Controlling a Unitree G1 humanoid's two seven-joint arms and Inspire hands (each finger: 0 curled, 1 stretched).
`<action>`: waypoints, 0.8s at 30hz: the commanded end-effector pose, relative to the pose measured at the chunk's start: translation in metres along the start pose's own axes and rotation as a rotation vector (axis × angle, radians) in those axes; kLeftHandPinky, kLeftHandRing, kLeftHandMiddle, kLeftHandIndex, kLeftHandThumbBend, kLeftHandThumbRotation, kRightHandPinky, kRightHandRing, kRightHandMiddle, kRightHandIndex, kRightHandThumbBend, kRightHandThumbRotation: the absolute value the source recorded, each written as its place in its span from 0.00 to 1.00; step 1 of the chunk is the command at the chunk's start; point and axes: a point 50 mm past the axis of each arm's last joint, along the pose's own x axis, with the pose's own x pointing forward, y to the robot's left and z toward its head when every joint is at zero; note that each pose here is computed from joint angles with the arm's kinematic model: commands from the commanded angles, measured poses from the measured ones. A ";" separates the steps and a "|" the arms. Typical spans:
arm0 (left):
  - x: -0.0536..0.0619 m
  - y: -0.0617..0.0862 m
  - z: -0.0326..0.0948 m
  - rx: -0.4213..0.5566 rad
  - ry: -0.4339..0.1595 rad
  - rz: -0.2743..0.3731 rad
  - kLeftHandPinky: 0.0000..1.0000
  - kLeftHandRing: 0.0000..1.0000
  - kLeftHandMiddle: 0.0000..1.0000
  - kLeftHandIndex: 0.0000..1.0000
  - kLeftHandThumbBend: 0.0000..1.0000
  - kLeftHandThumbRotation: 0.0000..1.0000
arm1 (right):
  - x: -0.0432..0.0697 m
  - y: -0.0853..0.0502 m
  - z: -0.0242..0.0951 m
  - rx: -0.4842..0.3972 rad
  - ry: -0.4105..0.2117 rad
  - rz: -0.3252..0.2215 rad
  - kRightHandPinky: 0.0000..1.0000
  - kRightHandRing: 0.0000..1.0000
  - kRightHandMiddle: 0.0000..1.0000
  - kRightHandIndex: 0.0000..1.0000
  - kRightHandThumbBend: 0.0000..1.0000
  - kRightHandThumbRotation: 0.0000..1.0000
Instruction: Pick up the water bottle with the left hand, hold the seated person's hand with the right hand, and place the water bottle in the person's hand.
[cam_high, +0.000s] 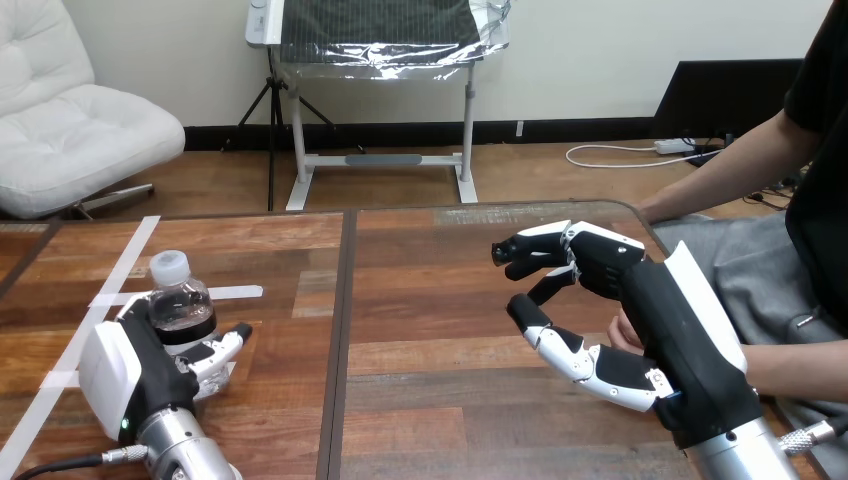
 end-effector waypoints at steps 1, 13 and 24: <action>0.017 0.004 0.026 -0.064 -0.081 0.044 0.40 0.46 0.50 0.53 0.76 0.00 | 0.010 -0.009 0.012 -0.045 -0.077 -0.013 0.52 0.65 0.68 0.63 0.37 0.00; 0.017 0.004 0.028 -0.088 -0.081 0.042 0.36 0.41 0.46 0.49 0.73 0.00 | 0.011 -0.009 0.012 -0.040 -0.080 -0.017 0.52 0.64 0.68 0.63 0.37 0.00; 0.016 0.005 0.029 -0.148 -0.083 0.024 0.35 0.41 0.46 0.49 0.73 0.00 | 0.011 -0.009 0.012 -0.042 -0.076 -0.019 0.52 0.64 0.67 0.63 0.37 0.00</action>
